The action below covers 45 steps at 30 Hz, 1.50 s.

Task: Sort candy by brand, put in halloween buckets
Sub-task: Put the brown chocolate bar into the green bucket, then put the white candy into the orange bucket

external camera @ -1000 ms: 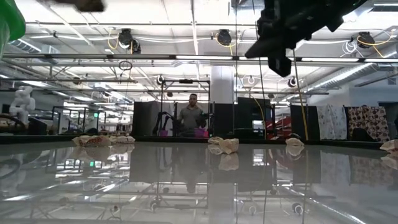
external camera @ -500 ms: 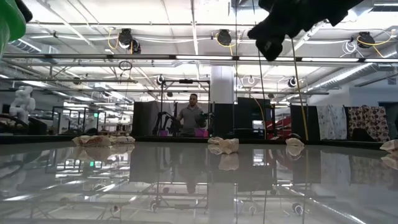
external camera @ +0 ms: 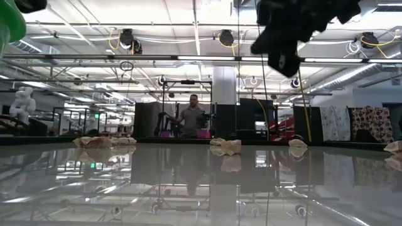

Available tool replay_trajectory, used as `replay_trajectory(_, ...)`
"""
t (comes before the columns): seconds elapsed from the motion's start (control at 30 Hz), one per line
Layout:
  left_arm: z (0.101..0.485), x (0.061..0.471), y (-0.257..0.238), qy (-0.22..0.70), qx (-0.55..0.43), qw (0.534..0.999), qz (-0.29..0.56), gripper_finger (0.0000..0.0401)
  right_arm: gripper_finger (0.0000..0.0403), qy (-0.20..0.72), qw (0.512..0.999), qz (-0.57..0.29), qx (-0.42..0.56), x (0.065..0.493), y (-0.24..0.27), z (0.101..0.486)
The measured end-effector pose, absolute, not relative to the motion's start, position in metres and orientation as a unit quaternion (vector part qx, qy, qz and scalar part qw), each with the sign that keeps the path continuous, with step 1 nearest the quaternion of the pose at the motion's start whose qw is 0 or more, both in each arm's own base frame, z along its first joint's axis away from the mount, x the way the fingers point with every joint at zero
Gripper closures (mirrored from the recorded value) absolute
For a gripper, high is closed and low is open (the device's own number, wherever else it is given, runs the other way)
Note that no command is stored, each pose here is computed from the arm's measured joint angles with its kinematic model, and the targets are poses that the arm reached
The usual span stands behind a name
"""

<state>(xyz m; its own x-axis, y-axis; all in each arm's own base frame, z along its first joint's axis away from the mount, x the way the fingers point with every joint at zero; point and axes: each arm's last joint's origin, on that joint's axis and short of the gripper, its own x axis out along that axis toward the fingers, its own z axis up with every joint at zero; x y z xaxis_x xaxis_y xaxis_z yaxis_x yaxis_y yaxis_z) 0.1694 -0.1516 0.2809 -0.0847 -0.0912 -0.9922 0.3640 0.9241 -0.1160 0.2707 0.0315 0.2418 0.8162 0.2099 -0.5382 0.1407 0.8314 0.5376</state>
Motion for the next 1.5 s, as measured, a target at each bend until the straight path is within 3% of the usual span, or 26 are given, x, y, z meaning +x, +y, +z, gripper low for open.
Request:
replay_trajectory(0.3, 0.281, 0.156, -0.166, 0.694, 0.168, 0.67, -0.203, 0.0228, 0.0313, 0.326, 0.801, -0.147, 0.481, 0.293, 0.034, 0.196)
replay_trajectory(0.47, 0.29, 0.158, -0.167, 0.69, 0.135, 0.69, -0.171, 0.0224, 0.0287, 0.313, 0.776, -0.189, 0.514, 0.305, 0.035, 0.176)
replay_trajectory(0.8, 0.312, 0.189, -0.165, 0.553, 0.126, 0.821, -0.066, 0.0224, 0.0285, 0.327, 0.765, -0.241, 0.5, 0.313, 0.027, 0.145)
replay_trajectory(1.13, 0.314, 0.205, -0.154, 0.528, 0.075, 0.846, -0.016, 0.0224, 0.0285, 0.352, 0.756, -0.258, 0.488, 0.317, 0.025, 0.122)
replay_trajectory(1.3, 0.314, 0.205, -0.154, 0.529, 0.076, 0.845, -0.016, 0.0224, 0.03, 0.355, 0.754, -0.25, 0.492, 0.321, 0.025, 0.114)
replay_trajectory(1.5, 0.314, 0.205, -0.154, 0.528, 0.078, 0.846, -0.013, 0.0224, 0.0383, 0.34, 0.781, -0.214, 0.479, 0.325, 0.026, 0.121)
